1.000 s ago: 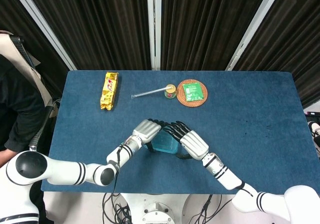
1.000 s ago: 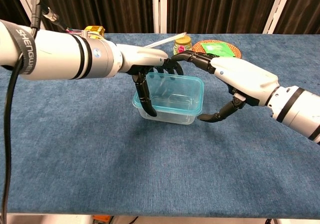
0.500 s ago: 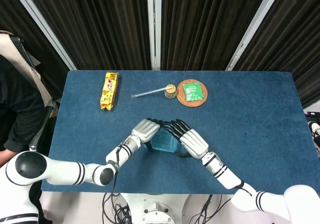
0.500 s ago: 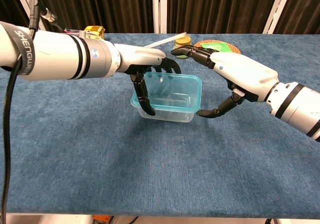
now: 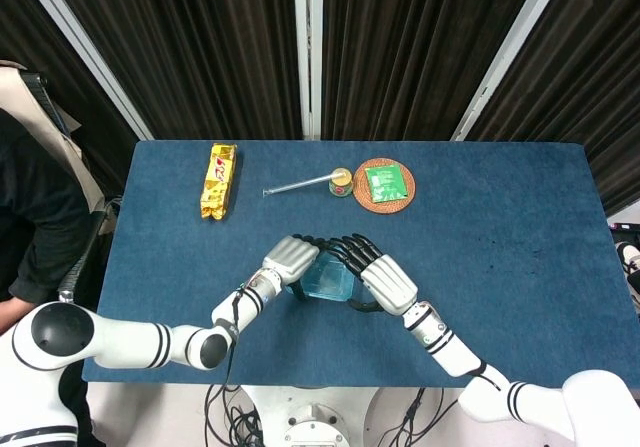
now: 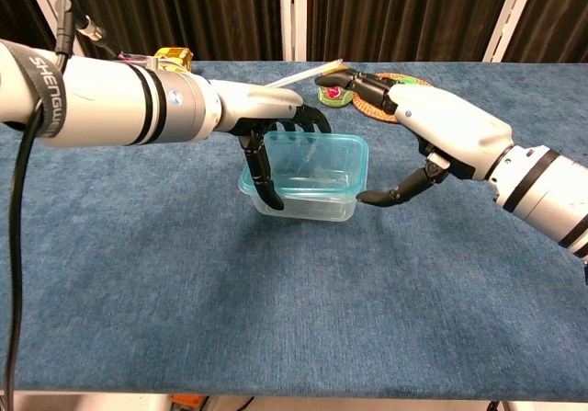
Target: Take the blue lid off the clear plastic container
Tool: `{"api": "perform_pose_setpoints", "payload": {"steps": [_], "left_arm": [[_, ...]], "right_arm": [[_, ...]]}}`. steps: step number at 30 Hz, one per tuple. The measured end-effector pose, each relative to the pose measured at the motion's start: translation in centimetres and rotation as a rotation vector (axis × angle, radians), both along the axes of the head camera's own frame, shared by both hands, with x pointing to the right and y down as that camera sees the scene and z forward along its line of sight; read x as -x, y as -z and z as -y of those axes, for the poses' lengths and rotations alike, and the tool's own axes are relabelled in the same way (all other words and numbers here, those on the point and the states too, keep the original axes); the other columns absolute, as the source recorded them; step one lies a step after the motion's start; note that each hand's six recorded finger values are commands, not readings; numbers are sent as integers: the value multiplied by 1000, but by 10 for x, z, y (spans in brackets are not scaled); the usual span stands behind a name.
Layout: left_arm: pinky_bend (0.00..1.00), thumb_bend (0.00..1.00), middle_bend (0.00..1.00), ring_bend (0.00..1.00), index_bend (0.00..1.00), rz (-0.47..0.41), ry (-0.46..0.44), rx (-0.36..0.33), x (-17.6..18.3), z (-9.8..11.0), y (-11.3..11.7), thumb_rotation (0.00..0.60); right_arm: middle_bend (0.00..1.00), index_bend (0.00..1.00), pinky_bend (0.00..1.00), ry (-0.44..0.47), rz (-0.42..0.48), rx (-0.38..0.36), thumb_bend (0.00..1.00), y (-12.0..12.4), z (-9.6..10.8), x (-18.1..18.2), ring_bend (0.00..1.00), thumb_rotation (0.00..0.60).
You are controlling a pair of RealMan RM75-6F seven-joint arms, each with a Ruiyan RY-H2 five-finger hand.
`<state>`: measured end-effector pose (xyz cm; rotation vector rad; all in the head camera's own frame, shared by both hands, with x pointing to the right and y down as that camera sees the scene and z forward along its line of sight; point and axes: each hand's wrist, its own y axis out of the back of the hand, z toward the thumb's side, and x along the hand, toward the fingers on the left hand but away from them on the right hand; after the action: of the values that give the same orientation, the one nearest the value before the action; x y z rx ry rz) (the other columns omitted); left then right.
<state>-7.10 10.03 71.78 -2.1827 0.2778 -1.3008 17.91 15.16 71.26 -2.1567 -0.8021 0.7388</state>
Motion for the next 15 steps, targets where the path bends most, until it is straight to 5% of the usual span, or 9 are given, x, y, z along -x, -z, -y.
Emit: {"api": "perform_pose_setpoints", "payload": {"steps": [7, 15], "left_arm": [[328, 51, 205, 229, 150, -3, 0, -2, 0, 0, 1, 600], [323, 51, 183, 228, 115, -13, 3, -7, 1, 1, 4, 600]], "right_arm": [[23, 14, 0, -10, 23, -21, 456, 3, 2, 2, 0, 600], [108, 414, 0, -7, 22, -51, 725, 6, 4, 3, 0, 600]]}}
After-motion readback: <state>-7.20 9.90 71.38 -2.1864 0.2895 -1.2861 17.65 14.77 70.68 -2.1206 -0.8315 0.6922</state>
